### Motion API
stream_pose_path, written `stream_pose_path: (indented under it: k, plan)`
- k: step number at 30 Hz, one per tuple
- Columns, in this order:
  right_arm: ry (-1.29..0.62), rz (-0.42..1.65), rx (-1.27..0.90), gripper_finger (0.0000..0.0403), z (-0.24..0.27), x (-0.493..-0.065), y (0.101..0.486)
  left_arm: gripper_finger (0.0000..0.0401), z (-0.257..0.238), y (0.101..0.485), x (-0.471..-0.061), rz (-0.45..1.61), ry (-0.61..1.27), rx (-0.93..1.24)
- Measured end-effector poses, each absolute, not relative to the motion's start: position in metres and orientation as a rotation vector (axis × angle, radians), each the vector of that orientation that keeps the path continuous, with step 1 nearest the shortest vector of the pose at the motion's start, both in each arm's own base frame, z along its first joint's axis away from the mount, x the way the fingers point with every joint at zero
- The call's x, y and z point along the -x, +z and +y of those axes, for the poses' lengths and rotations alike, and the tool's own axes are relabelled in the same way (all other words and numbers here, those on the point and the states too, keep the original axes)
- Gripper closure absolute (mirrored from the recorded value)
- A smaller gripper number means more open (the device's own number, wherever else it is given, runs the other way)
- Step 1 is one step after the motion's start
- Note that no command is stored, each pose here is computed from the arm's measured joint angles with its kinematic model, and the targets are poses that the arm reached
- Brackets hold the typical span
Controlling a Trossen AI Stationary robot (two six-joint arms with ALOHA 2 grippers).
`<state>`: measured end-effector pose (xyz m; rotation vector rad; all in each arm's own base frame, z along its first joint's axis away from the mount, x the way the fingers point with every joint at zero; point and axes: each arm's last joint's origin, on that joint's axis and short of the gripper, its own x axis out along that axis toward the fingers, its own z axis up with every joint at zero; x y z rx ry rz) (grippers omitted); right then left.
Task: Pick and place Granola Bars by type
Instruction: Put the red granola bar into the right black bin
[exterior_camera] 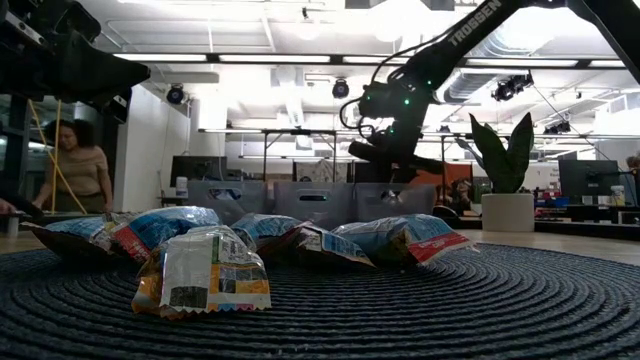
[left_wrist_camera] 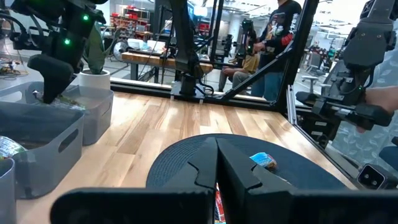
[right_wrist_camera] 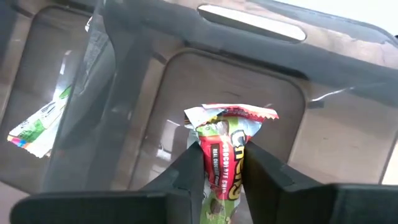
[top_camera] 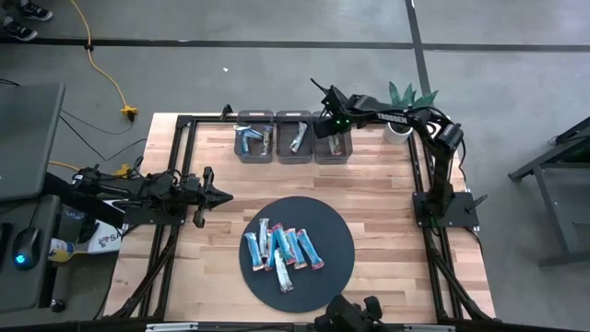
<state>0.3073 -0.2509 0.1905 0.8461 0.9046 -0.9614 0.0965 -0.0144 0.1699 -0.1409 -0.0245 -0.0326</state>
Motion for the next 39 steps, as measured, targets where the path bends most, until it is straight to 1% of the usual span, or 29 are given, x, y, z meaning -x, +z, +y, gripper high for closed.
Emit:
stream_pose_path:
  k: [9,15,25,33,39]
  plan:
    - [-0.953,0.904,-0.851,0.0266,-0.251,-0.308,0.190,0.0400,-0.014,0.170,-0.097,-0.025,-0.033,0.141]
    - [-0.920,0.861,-0.859,0.0252,-0.252,-0.310,0.195,0.0400,-0.014,0.170,-0.097,-0.024,-0.033,0.141]
    - [-0.872,0.675,-0.791,0.0251,-0.247,-0.303,0.245,0.0400,-0.014,0.170,-0.097,-0.025,-0.033,0.141]
    - [-0.698,0.529,-0.752,0.0251,-0.224,-0.299,0.294,0.0400,-0.014,0.170,-0.097,-0.025,-0.032,0.141]
    - [-0.575,0.487,-0.734,0.0251,-0.196,-0.301,0.319,0.0400,-0.014,0.170,-0.097,-0.025,-0.033,0.141]
